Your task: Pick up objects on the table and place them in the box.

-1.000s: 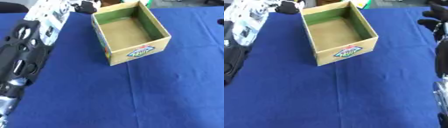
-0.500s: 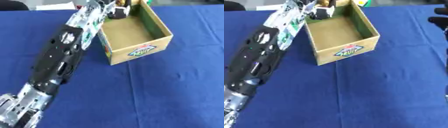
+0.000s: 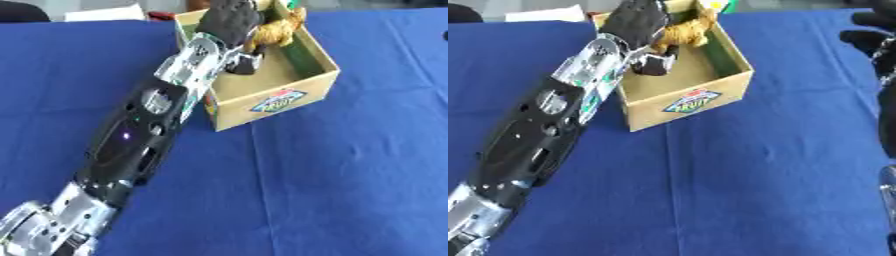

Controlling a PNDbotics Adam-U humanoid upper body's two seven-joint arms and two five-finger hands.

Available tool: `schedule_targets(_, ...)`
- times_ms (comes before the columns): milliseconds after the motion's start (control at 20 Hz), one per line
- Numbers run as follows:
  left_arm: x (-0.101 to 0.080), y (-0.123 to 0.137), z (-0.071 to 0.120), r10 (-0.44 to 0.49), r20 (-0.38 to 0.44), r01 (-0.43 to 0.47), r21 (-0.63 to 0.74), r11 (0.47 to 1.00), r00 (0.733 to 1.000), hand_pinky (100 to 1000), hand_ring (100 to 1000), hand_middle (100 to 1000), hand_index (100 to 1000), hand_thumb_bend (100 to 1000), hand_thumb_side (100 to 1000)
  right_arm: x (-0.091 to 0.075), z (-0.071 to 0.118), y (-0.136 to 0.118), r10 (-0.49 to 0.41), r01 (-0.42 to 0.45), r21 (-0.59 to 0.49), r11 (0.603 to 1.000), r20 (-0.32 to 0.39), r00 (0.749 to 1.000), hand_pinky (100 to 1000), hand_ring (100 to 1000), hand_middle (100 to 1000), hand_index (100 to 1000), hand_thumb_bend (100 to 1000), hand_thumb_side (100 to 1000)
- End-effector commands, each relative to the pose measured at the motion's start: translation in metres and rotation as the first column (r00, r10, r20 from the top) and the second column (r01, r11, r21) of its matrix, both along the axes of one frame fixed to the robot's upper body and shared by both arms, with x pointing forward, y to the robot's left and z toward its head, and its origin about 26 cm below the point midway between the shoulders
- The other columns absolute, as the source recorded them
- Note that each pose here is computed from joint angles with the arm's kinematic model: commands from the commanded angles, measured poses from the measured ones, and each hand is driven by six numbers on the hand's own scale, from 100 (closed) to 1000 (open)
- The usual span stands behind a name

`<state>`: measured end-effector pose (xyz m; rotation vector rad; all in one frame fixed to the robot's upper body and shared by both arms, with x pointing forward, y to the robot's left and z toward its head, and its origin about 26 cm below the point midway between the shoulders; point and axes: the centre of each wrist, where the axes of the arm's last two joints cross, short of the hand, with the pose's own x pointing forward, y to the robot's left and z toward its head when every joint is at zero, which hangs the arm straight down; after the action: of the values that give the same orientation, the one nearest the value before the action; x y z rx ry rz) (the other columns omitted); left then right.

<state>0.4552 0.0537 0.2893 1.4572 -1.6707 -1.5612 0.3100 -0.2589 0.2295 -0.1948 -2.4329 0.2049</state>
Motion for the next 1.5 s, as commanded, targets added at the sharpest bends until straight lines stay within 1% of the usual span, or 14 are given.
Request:
schedule_targets(50, 0.0, -0.003, 0.004, 0.014, -0.052, -0.012, 0.04, 0.999, 0.999, 373, 534, 502, 592, 100, 371, -0.003, 0.007, 0.0, 0.006, -0.006, -0.003, 1.0, 0.028, 1.0, 892, 748, 746, 868, 100, 1000)
schedule_targets(200, 0.003, -0.001, 0.004, 0.044, -0.112, -0.035, 0.077, 0.996, 0.993, 379, 539, 500, 587, 100, 375, -0.004, 0.006, 0.0, 0.006, -0.006, 0.0, 1.0, 0.025, 1.0, 892, 748, 746, 868, 100, 1000)
schedule_targets(400, 0.002, -0.001, 0.006, 0.051, -0.125, -0.04, 0.088, 0.995, 0.991, 379, 539, 500, 587, 100, 375, -0.004, 0.006, 0.0, 0.006, -0.006, 0.001, 1.0, 0.024, 1.0, 892, 748, 746, 868, 100, 1000)
schedule_targets(450, 0.003, 0.0, 0.006, 0.054, -0.131, -0.042, 0.093, 0.995, 0.99, 447, 597, 544, 633, 100, 421, -0.003, 0.007, 0.001, 0.011, -0.011, -0.002, 1.0, 0.026, 1.0, 892, 748, 746, 868, 100, 1000)
schedule_targets(650, 0.016, 0.015, 0.008, 0.125, -0.181, -0.098, 0.15, 0.984, 0.975, 570, 723, 702, 749, 100, 561, -0.003, 0.01, 0.005, 0.037, -0.037, -0.014, 0.999, 0.035, 0.999, 891, 748, 746, 867, 100, 1000)
schedule_targets(700, 0.019, 0.017, 0.007, 0.148, -0.196, -0.117, 0.164, 0.979, 0.969, 592, 740, 720, 761, 146, 583, -0.002, 0.011, 0.005, 0.039, -0.039, -0.014, 0.999, 0.037, 0.999, 891, 748, 746, 867, 100, 1000)
schedule_targets(750, 0.022, 0.019, 0.006, 0.169, -0.21, -0.132, 0.179, 0.975, 0.963, 637, 778, 762, 803, 337, 650, -0.002, 0.011, 0.006, 0.041, -0.04, -0.013, 0.999, 0.038, 0.998, 891, 748, 746, 867, 100, 1000)
schedule_targets(800, 0.024, 0.021, 0.005, 0.188, -0.224, -0.145, 0.196, 0.97, 0.956, 639, 783, 780, 834, 418, 686, -0.002, 0.011, 0.006, 0.042, -0.041, -0.012, 0.999, 0.039, 0.998, 891, 748, 746, 867, 100, 1000)
schedule_targets(850, 0.026, 0.022, 0.004, 0.202, -0.236, -0.153, 0.21, 0.966, 0.95, 602, 763, 797, 895, 570, 720, -0.002, 0.011, 0.006, 0.043, -0.043, -0.01, 0.999, 0.039, 0.998, 891, 749, 746, 867, 100, 1000)
schedule_targets(900, 0.027, 0.023, 0.004, 0.216, -0.246, -0.162, 0.22, 0.962, 0.945, 603, 765, 799, 897, 586, 724, -0.002, 0.012, 0.007, 0.046, -0.046, -0.008, 0.999, 0.04, 0.998, 891, 749, 746, 867, 100, 1000)
schedule_targets(1000, 0.027, 0.024, 0.007, 0.235, -0.253, -0.177, 0.232, 0.957, 0.939, 700, 838, 847, 957, 828, 823, -0.002, 0.012, 0.008, 0.051, -0.05, -0.006, 0.999, 0.041, 0.998, 891, 749, 746, 867, 100, 1000)
schedule_targets(1100, 0.024, 0.024, 0.014, 0.25, -0.246, -0.195, 0.227, 0.954, 0.937, 712, 855, 865, 986, 989, 908, -0.002, 0.012, 0.008, 0.052, -0.052, -0.005, 0.999, 0.041, 0.998, 891, 749, 746, 867, 100, 1000)
schedule_targets(1250, 0.02, 0.026, 0.02, 0.265, -0.241, -0.217, 0.208, 0.954, 0.934, 773, 917, 915, 1000, 1000, 964, -0.002, 0.012, 0.008, 0.05, -0.05, -0.003, 0.999, 0.04, 0.998, 891, 748, 746, 867, 100, 1000)
schedule_targets(1500, 0.019, 0.036, 0.029, 0.254, -0.226, -0.224, 0.152, 0.963, 0.941, 784, 932, 915, 996, 1000, 973, -0.002, 0.012, 0.007, 0.048, -0.048, -0.004, 0.999, 0.039, 0.998, 890, 747, 746, 867, 100, 1000)
